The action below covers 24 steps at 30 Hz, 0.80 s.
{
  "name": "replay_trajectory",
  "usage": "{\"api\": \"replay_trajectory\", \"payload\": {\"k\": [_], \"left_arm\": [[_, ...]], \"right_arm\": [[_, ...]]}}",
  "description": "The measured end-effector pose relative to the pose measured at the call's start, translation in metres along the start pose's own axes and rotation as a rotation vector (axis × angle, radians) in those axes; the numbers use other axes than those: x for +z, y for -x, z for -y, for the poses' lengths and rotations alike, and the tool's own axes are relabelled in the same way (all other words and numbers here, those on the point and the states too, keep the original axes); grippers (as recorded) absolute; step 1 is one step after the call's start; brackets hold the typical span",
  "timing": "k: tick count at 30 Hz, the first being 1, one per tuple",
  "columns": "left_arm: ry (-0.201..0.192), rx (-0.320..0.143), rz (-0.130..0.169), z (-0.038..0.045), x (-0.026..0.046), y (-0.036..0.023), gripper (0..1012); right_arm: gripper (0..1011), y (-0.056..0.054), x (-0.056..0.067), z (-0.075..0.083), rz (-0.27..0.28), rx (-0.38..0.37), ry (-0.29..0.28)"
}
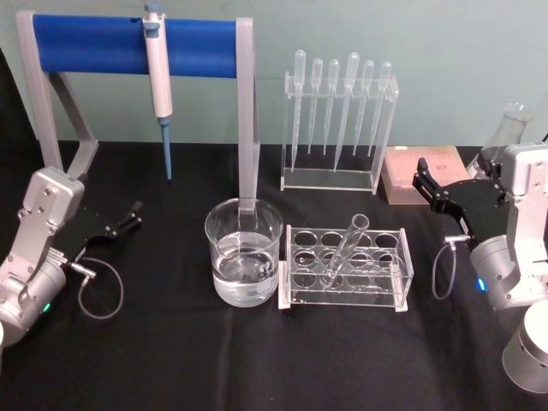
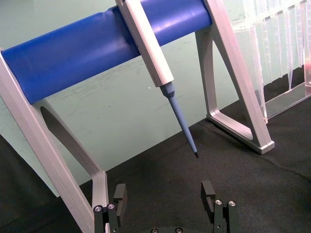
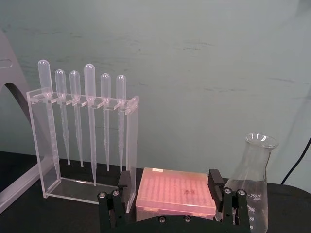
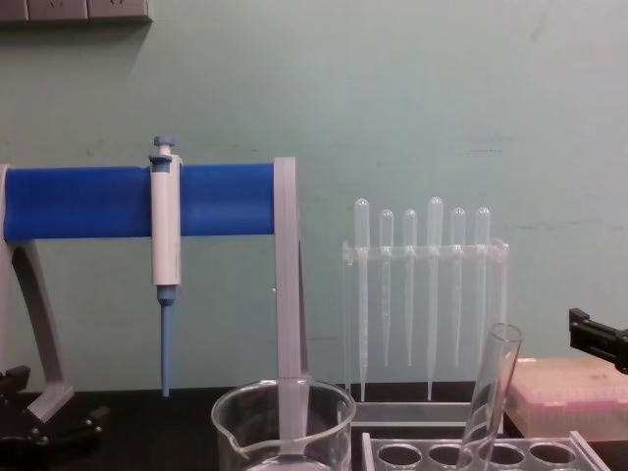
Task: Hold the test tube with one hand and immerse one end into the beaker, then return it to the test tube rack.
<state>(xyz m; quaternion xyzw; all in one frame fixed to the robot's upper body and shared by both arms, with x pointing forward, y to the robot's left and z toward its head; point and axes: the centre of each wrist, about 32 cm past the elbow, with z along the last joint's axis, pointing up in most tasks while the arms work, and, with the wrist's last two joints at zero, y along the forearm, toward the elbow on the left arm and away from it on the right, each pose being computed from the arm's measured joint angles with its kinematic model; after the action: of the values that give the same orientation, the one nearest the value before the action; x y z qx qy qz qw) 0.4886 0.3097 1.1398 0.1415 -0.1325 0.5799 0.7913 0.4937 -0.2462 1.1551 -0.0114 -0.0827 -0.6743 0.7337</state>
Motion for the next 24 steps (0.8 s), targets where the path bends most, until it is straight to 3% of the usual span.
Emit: {"api": "replay_trajectory", "payload": {"k": [24], "left_arm": [[0.000,0.000,0.000,0.0000,0.0000,0.0000,1000]], "right_arm": [[1003,0.0003,0.0004,-0.0004,0.000,-0.001,-0.001]]}}
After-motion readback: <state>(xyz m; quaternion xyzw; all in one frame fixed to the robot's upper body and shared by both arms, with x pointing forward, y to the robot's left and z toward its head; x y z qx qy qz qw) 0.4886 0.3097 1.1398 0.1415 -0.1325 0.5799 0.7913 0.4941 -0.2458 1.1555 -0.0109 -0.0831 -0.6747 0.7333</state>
